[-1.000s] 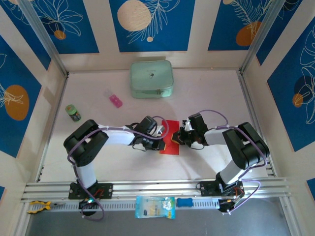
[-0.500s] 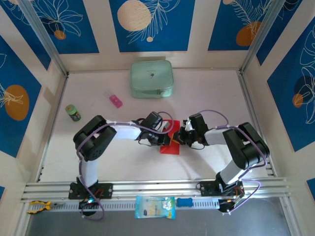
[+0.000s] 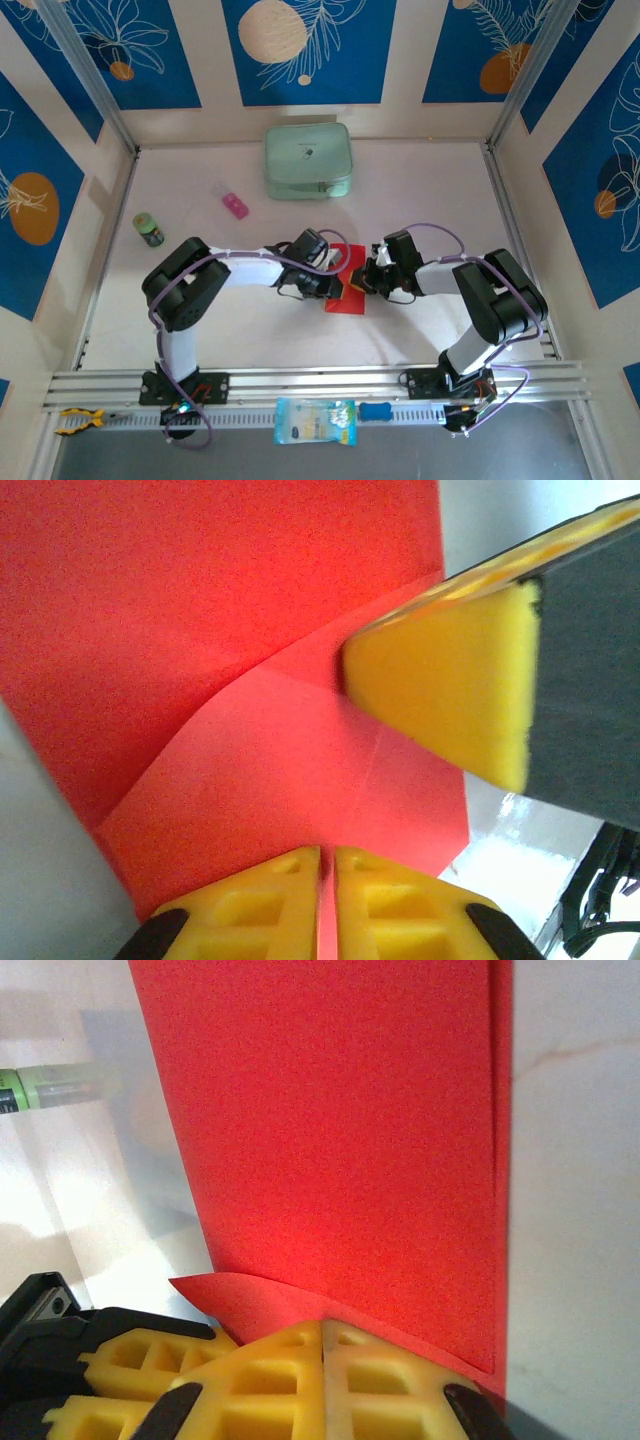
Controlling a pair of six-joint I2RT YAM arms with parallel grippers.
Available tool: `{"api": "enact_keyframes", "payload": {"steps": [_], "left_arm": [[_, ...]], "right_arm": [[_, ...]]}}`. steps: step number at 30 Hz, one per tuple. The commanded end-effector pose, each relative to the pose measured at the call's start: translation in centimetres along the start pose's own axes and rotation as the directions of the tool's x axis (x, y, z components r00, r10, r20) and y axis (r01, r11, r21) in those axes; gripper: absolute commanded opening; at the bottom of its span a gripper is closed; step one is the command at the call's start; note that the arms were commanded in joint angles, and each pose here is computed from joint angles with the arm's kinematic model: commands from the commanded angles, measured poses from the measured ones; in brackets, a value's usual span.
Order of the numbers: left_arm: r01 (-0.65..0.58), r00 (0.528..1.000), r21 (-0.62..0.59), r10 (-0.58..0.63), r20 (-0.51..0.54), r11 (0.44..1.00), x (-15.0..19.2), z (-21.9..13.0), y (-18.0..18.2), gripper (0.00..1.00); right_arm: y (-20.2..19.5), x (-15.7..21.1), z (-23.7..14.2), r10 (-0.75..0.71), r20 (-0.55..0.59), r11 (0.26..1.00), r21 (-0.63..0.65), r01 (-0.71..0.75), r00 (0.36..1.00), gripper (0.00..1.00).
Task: Fold a paper plane with a square sheet of paper (pick it up from the middle)
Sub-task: Fold the triangle a second time at the center of the table.
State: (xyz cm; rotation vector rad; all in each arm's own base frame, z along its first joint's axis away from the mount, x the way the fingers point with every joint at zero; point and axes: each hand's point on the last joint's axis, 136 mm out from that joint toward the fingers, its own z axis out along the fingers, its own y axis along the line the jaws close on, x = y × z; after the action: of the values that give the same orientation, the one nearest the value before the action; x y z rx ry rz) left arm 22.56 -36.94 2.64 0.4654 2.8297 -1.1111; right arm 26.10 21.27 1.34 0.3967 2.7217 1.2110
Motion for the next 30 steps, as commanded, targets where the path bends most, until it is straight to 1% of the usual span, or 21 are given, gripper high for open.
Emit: {"api": "enact_keyframes", "payload": {"steps": [1, 3, 6, 13, 15, 19, 26, 30], "left_arm": [[-0.032, 0.999, 0.050, 0.032, 0.003, 0.998, -1.1, -0.3, -2.5, 0.12], [-0.026, 1.000, 0.060, 0.026, -0.001, 0.998, -1.3, 0.1, -2.6, 0.12], [-0.008, 0.999, 0.058, 0.010, -0.034, 0.998, -0.7, 1.0, -2.0, 0.11], [0.017, 0.994, -0.012, -0.018, -0.107, 1.000, 1.8, 2.0, 0.9, 0.09], [0.017, 0.993, -0.031, -0.020, -0.115, 0.999, 2.5, 1.8, 1.5, 0.09], [0.010, 0.993, -0.034, -0.014, -0.115, 0.999, 3.5, 1.0, 1.7, 0.10], [-0.014, 0.995, -0.019, 0.012, -0.097, 1.000, 3.8, -0.4, 0.9, 0.14], [-0.015, 0.994, -0.037, 0.011, -0.111, 0.999, 4.6, -0.8, 1.4, 0.14]], "right_arm": [[-3.2, 1.0, 0.1, 0.075, -0.029, 0.990, 0.120, -0.071, 0.997, 0.00], [-3.4, 1.1, 0.2, 0.080, -0.032, 0.989, 0.125, -0.076, 0.996, 0.00], [-3.4, 1.1, 0.2, 0.083, -0.032, 0.989, 0.124, -0.078, 0.996, 0.00], [-3.5, 1.2, 0.2, 0.083, -0.031, 0.988, 0.132, -0.078, 0.996, 0.00], [-3.5, 1.2, 0.2, 0.082, -0.032, 0.988, 0.133, -0.077, 0.996, 0.00], [-3.7, 1.2, 0.1, 0.086, -0.033, 0.987, 0.141, -0.081, 0.996, 0.00], [-3.9, 1.1, 0.0, 0.088, -0.032, 0.986, 0.145, -0.083, 0.996, 0.00], [-3.9, 1.1, 0.0, 0.088, -0.031, 0.986, 0.145, -0.083, 0.996, 0.00]]}}
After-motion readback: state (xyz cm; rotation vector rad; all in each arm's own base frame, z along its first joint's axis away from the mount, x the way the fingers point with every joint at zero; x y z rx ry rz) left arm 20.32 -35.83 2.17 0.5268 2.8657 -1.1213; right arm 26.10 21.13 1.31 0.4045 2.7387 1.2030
